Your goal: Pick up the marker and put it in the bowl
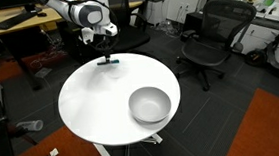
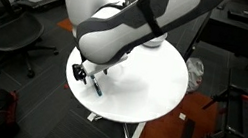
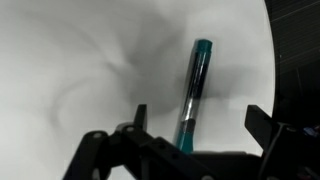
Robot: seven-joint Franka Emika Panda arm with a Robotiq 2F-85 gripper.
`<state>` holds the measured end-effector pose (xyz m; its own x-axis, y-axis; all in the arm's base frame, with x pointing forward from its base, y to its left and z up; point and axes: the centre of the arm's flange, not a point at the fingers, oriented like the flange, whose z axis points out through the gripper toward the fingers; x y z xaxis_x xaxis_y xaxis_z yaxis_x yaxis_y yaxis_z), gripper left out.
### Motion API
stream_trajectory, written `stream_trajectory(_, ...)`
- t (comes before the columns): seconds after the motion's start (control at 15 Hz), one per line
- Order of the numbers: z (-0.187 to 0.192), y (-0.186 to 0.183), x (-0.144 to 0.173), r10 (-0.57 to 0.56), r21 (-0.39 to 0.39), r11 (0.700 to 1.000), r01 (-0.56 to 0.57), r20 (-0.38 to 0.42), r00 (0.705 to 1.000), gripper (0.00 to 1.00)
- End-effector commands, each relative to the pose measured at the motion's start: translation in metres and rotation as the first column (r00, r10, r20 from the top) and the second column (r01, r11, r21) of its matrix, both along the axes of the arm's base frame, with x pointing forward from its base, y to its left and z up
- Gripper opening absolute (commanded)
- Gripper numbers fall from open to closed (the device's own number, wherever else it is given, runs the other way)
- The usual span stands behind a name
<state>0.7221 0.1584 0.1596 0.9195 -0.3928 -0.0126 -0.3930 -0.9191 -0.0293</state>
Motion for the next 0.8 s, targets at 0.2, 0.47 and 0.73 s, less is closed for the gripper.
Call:
stream_trajectory(0.2, -0.008, 0.005, 0.013, -0.039, -0.04, 0.998, 0.04, 0.008, 0.999, 1.0)
stream_trajectory(0.47, -0.015, 0.002, 0.014, -0.041, -0.049, 0.998, 0.041, 0.007, 0.999, 1.0)
stream_trajectory(0.73, -0.021, 0.0, 0.015, -0.039, -0.051, 0.998, 0.039, 0.002, 0.999, 1.0)
